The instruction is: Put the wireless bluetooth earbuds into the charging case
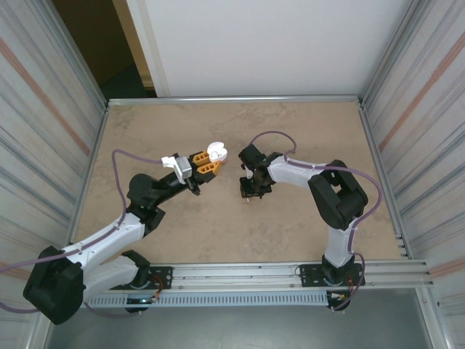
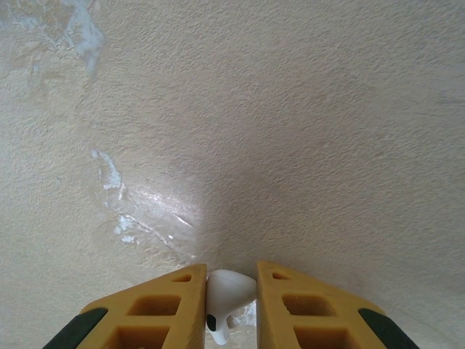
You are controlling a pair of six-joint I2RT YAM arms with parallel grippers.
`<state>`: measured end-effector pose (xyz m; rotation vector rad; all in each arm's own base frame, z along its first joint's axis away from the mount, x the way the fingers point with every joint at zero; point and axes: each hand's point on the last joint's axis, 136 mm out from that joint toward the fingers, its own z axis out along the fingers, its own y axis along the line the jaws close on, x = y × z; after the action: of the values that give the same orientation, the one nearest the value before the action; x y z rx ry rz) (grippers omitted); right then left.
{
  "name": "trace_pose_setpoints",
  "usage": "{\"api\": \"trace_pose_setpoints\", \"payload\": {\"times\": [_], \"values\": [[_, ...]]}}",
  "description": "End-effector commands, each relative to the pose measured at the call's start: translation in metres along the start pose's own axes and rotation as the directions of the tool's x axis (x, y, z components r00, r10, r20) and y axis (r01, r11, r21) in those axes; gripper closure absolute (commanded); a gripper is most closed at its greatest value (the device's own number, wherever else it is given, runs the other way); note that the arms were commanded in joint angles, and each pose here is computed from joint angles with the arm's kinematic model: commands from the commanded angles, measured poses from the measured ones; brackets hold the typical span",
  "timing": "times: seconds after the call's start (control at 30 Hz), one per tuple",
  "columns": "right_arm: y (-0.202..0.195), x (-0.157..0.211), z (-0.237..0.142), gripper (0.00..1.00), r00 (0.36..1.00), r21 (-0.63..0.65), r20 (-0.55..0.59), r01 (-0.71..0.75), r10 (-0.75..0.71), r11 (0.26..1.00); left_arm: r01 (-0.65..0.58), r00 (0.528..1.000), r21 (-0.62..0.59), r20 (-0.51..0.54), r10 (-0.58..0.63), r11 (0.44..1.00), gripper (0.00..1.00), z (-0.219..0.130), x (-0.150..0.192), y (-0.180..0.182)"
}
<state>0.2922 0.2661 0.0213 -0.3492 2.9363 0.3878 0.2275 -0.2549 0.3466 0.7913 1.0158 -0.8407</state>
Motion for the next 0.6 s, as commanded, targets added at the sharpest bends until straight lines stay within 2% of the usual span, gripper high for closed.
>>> {"api": "trace_pose_setpoints", "payload": {"times": [0.0,0.27,0.57], "values": [[0.006,-0.007,-0.021,0.79,0.999,0.0,0.042,0.026,-0.026,1.0,-0.026,0.999,-0.002,0.023,0.026,1.0,1.0,0.0,-0.009,-0.002],[0.009,-0.012,-0.046,0.79,0.993,-0.009,0.111,0.034,-0.033,0.999,-0.025,1.0,-0.033,0.004,0.025,0.999,1.0,0.001,0.0,0.004],[0.021,-0.024,-0.105,0.79,0.966,-0.07,0.256,0.058,-0.038,0.996,-0.008,1.0,-0.035,-0.024,0.007,0.999,1.0,0.008,0.014,0.009]]}}
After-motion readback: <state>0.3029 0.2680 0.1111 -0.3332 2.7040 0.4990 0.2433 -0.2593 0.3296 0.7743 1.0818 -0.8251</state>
